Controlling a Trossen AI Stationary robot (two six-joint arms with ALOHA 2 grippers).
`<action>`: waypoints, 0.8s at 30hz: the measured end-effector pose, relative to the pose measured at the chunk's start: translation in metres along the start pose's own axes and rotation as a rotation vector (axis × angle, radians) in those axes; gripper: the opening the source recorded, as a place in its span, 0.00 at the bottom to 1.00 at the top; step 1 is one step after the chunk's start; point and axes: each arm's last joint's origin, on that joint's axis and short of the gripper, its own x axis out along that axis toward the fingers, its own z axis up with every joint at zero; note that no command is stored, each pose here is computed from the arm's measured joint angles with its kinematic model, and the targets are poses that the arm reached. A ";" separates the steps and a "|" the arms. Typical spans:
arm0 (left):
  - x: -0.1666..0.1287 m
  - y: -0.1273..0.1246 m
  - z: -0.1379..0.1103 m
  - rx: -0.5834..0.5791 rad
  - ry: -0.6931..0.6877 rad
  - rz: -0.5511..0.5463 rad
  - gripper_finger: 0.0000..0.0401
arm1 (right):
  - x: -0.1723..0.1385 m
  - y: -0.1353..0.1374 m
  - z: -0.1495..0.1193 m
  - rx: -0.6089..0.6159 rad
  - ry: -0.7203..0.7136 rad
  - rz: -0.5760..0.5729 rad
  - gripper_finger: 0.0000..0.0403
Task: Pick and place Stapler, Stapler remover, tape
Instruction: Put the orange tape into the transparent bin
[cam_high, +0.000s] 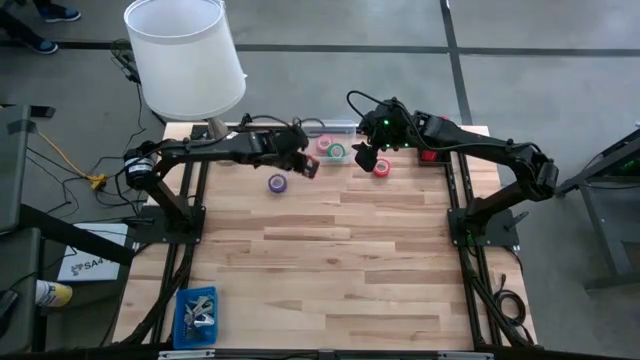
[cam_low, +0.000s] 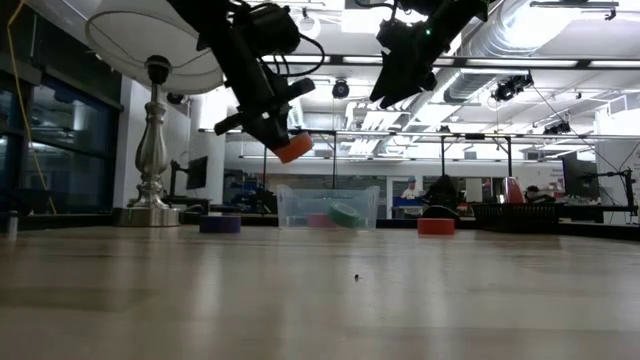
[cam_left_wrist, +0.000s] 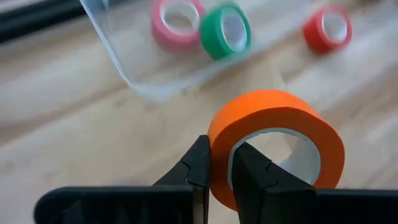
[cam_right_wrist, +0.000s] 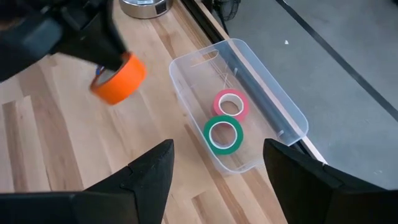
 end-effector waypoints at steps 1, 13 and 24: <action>0.001 0.003 0.004 -0.015 -0.016 0.000 0.08 | 0.000 0.000 0.000 -0.001 0.000 -0.004 0.59; 0.051 0.028 0.036 -0.124 -0.098 -0.008 0.08 | 0.000 0.000 0.000 0.000 -0.001 -0.012 0.59; 0.070 0.018 0.072 -0.051 -0.121 0.132 0.08 | 0.000 0.000 0.000 0.001 0.000 -0.011 0.59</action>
